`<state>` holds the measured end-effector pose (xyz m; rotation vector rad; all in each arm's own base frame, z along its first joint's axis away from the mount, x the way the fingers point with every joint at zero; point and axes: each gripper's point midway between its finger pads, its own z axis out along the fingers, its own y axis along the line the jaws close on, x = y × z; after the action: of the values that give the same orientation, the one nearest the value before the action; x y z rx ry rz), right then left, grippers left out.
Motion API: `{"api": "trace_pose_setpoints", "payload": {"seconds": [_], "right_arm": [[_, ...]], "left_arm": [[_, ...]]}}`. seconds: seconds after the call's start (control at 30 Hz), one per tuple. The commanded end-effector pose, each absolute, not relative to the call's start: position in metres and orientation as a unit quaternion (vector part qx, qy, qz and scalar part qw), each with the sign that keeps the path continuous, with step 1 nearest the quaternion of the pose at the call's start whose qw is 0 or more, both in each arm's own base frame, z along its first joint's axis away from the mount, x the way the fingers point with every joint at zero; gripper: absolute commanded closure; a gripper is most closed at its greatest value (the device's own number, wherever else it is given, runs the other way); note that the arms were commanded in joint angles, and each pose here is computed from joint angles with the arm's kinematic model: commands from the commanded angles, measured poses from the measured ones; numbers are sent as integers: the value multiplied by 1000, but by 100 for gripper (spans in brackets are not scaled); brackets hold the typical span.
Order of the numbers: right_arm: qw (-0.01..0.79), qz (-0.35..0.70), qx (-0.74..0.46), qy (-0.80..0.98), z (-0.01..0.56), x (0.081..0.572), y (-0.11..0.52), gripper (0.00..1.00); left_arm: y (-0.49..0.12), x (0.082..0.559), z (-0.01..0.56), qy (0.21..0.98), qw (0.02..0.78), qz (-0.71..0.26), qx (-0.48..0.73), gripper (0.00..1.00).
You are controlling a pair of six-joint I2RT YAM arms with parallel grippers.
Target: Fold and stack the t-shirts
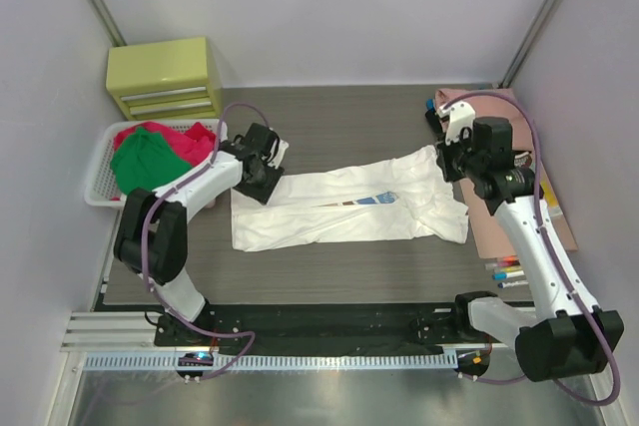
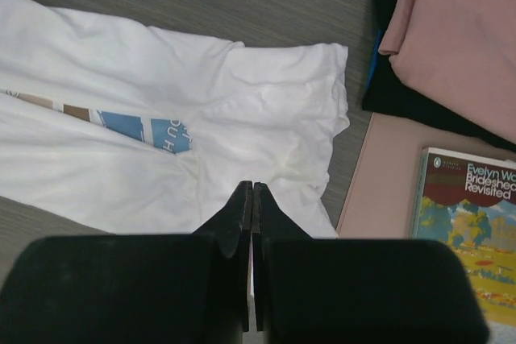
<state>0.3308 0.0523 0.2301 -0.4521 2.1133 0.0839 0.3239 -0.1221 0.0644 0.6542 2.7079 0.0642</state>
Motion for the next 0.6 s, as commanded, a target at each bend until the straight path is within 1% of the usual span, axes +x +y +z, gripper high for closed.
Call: {"api": "trace_pose_setpoints", "payload": {"seconds": [0.0, 0.03, 0.13, 0.27, 0.37, 0.43, 0.53, 0.57], "right_arm": [[424, 34, -178, 887, 199, 300, 47, 99], [412, 33, -177, 893, 189, 296, 46, 99], [406, 33, -183, 895, 182, 291, 46, 99], [399, 61, -182, 896, 178, 288, 55, 99], [348, 69, -175, 918, 147, 293, 57, 99], [315, 85, -170, 930, 126, 301, 62, 99], [300, 112, -163, 933, 119, 318, 73, 99], [279, 119, -159, 940, 107, 323, 76, 99]], "left_arm": [[-125, 335, 104, 935, 259, 12, 243, 73], [-125, 336, 108, 932, 270, 10, 240, 99], [-119, 335, 106, 933, 276, 24, 228, 100], [-120, 335, 123, 924, 307, 16, 227, 100], [-123, 330, 115, 928, 291, 4, 232, 100], [-124, 324, 99, 937, 261, 0, 230, 100], [-131, 318, 80, 945, 225, -19, 235, 100], [-135, 317, 76, 947, 216, -28, 236, 100]]}}
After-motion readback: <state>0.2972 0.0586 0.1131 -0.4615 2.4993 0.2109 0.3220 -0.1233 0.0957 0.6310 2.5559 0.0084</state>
